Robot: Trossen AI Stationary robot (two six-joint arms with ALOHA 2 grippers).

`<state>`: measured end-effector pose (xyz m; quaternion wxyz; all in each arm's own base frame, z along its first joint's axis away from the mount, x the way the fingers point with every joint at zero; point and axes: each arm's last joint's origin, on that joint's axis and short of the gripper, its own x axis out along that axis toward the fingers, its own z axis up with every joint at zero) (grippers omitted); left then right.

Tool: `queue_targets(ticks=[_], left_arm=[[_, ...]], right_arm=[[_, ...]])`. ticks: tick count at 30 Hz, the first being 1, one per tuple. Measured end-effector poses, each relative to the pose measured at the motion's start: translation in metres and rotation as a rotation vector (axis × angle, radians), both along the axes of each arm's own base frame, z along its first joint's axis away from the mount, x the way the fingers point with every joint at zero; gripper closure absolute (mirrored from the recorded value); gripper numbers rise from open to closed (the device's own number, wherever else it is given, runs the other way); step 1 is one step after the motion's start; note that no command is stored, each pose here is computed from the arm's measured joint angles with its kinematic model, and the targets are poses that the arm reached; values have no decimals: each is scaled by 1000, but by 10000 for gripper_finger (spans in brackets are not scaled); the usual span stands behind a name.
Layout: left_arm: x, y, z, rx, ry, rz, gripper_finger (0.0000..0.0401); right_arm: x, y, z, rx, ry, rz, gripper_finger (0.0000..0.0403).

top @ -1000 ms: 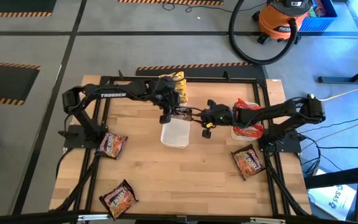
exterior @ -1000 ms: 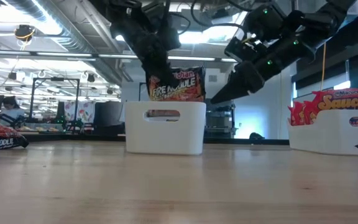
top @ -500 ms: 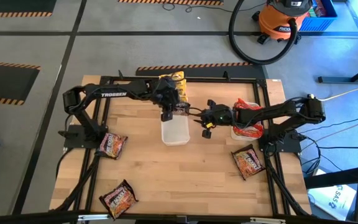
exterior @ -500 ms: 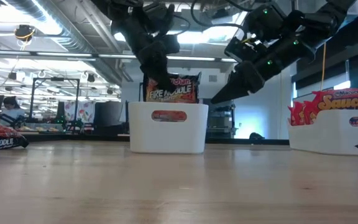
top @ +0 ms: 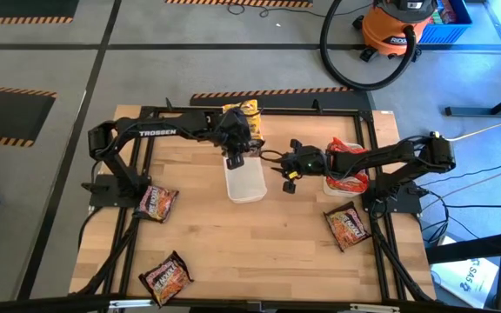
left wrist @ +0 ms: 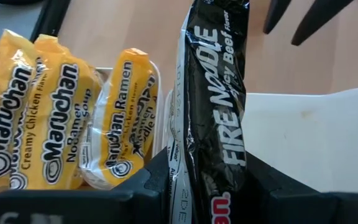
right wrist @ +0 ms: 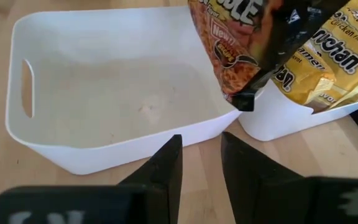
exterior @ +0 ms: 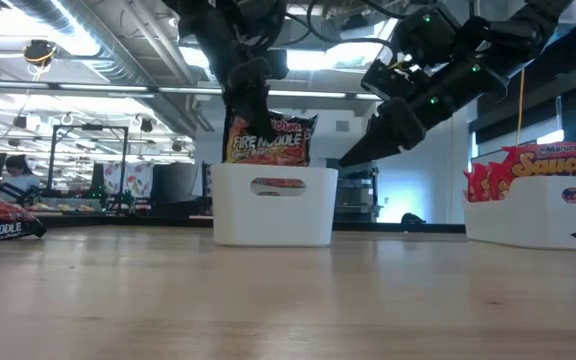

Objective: Sort Maruchan noodles
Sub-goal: Put the black noodle pack into the bottom left white bin

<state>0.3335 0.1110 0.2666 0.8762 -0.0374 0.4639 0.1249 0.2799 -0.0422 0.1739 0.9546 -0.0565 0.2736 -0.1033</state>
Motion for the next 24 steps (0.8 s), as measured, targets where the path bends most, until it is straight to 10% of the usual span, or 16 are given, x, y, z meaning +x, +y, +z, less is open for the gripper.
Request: queue_targets(ticks=[24], left_arm=[[-5, 1, -40, 9, -30, 61, 293]], right_arm=[[0, 0, 0, 12, 1, -6, 313]])
